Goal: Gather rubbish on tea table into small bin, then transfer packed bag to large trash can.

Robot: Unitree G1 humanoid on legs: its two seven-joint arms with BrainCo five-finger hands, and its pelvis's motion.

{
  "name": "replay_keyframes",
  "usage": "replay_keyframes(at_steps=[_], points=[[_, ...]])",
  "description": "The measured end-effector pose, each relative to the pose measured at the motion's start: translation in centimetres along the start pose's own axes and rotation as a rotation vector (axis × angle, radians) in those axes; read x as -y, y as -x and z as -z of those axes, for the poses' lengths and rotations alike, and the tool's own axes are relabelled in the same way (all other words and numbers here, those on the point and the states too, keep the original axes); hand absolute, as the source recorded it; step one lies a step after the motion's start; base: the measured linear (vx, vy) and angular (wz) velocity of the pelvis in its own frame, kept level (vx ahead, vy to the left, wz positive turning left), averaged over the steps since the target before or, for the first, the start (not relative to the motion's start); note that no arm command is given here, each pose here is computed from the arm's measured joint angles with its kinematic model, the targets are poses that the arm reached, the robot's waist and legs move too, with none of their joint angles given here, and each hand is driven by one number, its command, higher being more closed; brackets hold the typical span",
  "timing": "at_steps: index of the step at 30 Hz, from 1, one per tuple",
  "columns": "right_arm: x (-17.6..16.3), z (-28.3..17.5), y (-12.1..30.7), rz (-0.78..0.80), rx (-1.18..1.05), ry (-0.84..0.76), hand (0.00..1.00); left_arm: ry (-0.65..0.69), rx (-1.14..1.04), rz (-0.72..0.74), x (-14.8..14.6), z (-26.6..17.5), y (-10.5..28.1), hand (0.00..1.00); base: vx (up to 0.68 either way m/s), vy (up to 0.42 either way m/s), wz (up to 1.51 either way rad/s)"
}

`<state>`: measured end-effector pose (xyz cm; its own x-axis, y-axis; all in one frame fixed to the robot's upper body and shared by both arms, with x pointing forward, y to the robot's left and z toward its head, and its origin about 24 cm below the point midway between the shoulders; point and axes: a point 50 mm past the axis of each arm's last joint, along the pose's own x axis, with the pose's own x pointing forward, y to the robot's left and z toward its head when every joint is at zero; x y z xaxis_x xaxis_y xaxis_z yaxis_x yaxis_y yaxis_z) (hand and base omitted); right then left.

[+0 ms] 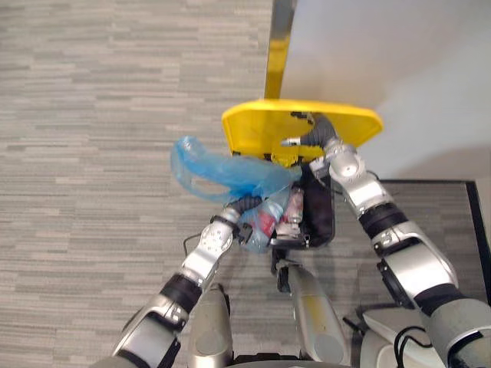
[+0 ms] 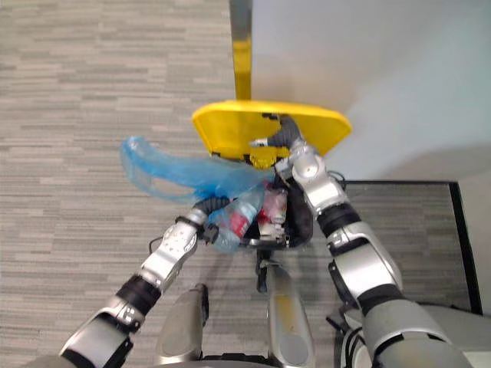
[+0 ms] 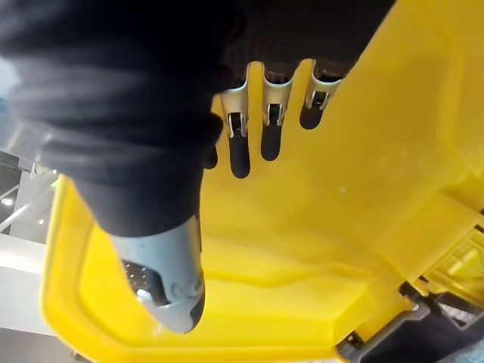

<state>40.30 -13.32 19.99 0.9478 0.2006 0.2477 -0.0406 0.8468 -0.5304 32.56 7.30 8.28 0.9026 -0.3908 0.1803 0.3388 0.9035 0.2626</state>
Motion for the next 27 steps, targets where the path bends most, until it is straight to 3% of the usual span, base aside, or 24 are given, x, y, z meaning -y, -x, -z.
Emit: replay_keyframes(at_steps=[6,16,20,21,27], points=[[1.5,-4.8,-0.7,0.024,0.177,0.064,0.00,-0.085,-0.048,-0.041,-1.1,0.1,-1.9,1.00,-0.04,0.006,-0.16],[0.5,-11.8,0.9,0.000,0.489,0.068,0.00,-0.146,-0.013,0.037,1.7,-2.4,-5.1,1.00,-0.05,0.002,-0.17],[-0.1,-14.4,1.7,-0.016,0.617,0.060,0.00,-0.189,-0.003,0.035,1.5,-3.0,-5.9,1.00,-0.01,0.019,-0.14],[-0.2,-14.6,1.8,-0.017,0.630,0.055,0.00,-0.189,-0.005,0.028,1.3,-3.1,-6.0,0.00,0.02,0.014,-0.15],[-1.3,-16.1,1.9,-0.053,0.681,0.042,0.00,-0.201,-0.043,-0.059,-0.3,-3.1,-6.4,0.00,0.01,0.009,-0.06]])
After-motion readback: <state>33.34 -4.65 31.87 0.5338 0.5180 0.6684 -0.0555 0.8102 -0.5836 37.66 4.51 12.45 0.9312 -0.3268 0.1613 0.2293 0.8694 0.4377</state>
